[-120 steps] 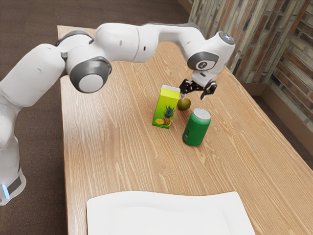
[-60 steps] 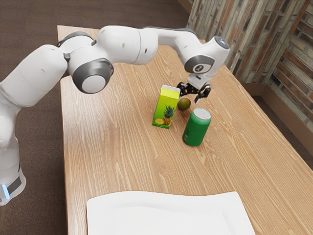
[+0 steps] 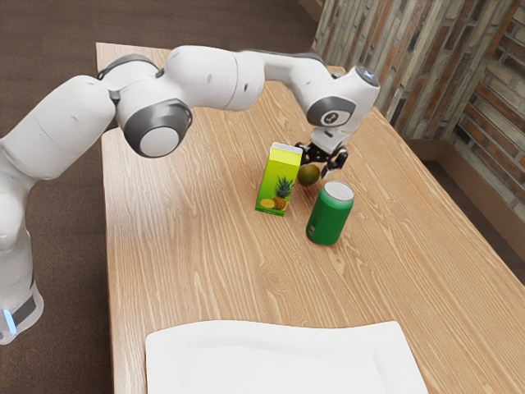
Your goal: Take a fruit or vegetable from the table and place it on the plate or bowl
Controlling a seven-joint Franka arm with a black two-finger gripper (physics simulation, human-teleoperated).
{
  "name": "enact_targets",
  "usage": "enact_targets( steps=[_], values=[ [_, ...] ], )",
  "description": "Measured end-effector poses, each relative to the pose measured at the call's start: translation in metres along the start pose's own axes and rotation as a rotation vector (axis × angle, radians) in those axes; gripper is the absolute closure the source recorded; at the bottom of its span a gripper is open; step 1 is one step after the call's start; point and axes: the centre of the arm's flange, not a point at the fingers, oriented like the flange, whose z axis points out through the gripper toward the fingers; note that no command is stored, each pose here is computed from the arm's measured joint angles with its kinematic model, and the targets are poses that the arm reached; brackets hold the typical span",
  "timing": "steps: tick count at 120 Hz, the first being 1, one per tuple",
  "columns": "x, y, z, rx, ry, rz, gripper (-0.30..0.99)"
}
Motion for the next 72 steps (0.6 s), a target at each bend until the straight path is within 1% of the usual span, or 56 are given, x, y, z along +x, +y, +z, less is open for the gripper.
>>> enact_targets(
  steps=[14,29,43,62,72],
  values=[
    [0.001,-0.001,0.004,-0.004,0.009,-0.001,0.09],
    [-0.003,-0.001,0.008,-0.007,0.019,-0.008,0.29],
    [-0.004,-0.001,0.011,-0.006,0.029,-0.012,0.40],
    [-0.005,-0.002,0.011,0.001,0.040,-0.017,0.44],
    [-0.005,-0.002,0.004,0.014,0.043,-0.017,0.42]
  ],
)
